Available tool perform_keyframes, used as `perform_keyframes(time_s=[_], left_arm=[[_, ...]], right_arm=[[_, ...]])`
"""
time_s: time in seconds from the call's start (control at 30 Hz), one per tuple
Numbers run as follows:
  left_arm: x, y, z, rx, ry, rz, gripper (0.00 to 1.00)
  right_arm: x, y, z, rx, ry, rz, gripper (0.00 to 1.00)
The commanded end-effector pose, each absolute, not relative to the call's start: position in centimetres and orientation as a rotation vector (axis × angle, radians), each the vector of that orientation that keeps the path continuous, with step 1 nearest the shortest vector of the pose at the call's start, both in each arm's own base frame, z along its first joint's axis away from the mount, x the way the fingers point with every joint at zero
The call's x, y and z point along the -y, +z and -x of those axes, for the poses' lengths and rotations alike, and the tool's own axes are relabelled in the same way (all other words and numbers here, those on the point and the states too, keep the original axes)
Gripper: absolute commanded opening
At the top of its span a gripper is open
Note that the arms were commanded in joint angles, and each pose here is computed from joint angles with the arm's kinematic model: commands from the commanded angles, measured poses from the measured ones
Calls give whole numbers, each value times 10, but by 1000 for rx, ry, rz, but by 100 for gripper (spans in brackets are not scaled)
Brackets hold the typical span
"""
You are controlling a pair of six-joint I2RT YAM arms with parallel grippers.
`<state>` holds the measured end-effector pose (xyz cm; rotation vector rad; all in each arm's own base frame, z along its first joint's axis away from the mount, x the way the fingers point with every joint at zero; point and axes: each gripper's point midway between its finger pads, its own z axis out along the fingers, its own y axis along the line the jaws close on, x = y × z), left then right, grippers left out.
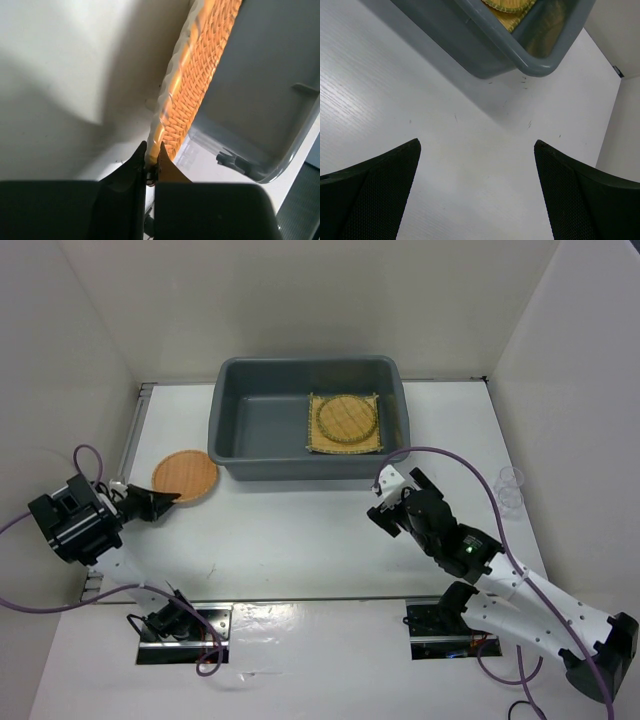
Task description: Place the mixed dishes into the plastic bin
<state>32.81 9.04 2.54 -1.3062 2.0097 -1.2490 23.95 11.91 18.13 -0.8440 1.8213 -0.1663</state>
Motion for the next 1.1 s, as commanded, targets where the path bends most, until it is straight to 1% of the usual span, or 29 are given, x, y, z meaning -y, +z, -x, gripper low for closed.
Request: perform_keyframes(time_s=[0.0, 0.07, 0.17, 0.2, 0.23, 0.27, 0.3, 0.37, 0.4, 0.43, 0.5, 0.6, 0.63, 0.67, 0.7, 0.73, 0.77, 0.8, 0.83, 0.87, 0.9, 1.0, 1.03, 1.07], left_arm=[[-105, 18, -331, -2056, -1115, 1247, 0], [-108, 26, -331, -2060, -1086, 1252, 0], [-128, 64, -336, -2030, -921, 1280, 0], [-137, 99, -339, -1981, -828, 1242, 0], [-149, 116, -339, -1917, -734, 1322, 0], [-154, 161, -338, -1818, -670, 1276, 0], [-159, 187, -346, -1753, -655, 1255, 0], [-150, 224, -366, -1686, -736, 1210, 0], [-144, 243, -374, -1651, -749, 1169, 0], [-138, 274, -388, -1587, -747, 1102, 0], [-129, 314, -396, -1505, -753, 1016, 0], [-97, 352, -417, -1501, -878, 843, 0], [-77, 346, -436, -1566, -920, 773, 0], [-57, 351, -443, -1612, -985, 677, 0], [-43, 373, -452, -1630, -1016, 592, 0], [-11, 375, -461, -1685, -1078, 509, 0], [1, 354, -479, -1756, -1105, 467, 0], [20, 347, -481, -1830, -1160, 441, 0], [33, 348, -499, -1854, -1195, 386, 0], [64, 341, -498, -1923, -1263, 327, 0], [77, 342, -514, -1939, -1286, 287, 0], [130, 335, -521, -2025, -1344, 193, 0], [141, 316, -533, -2067, -1367, 201, 0], [166, 336, -531, -2056, -1388, 131, 0]], right_arm=[[-123, 186, -243, -1797, -158, 802, 98], [-123, 186, -243, -1797, -158, 802, 98], [-122, 188, -244, -1791, -163, 790, 98], [-122, 188, -244, -1791, -163, 790, 98], [-122, 188, -244, -1791, -163, 790, 98], [-122, 188, -244, -1791, -163, 790, 98], [-123, 189, -243, -1788, -168, 792, 98], [-123, 189, -243, -1788, -168, 792, 98], [-122, 189, -244, -1789, -177, 786, 98], [-122, 189, -244, -1789, -177, 786, 98], [-122, 189, -244, -1789, -177, 786, 98], [-122, 193, -244, -1777, -169, 773, 98], [-121, 196, -243, -1770, -165, 766, 98], [-119, 196, -244, -1771, -177, 758, 98], [-119, 196, -244, -1771, -177, 758, 98], [-117, 199, -244, -1766, -184, 744, 98], [-118, 200, -244, -1763, -174, 729, 98], [-115, 201, -245, -1765, -187, 720, 98], [-113, 201, -246, -1766, -200, 711, 98], [-113, 206, -246, -1753, -192, 697, 98], [-113, 202, -245, -1759, -196, 703, 98], [-110, 204, -245, -1754, -202, 690, 98], [-109, 207, -244, -1746, -197, 682, 98], [-109, 207, -244, -1746, -197, 681, 98]])
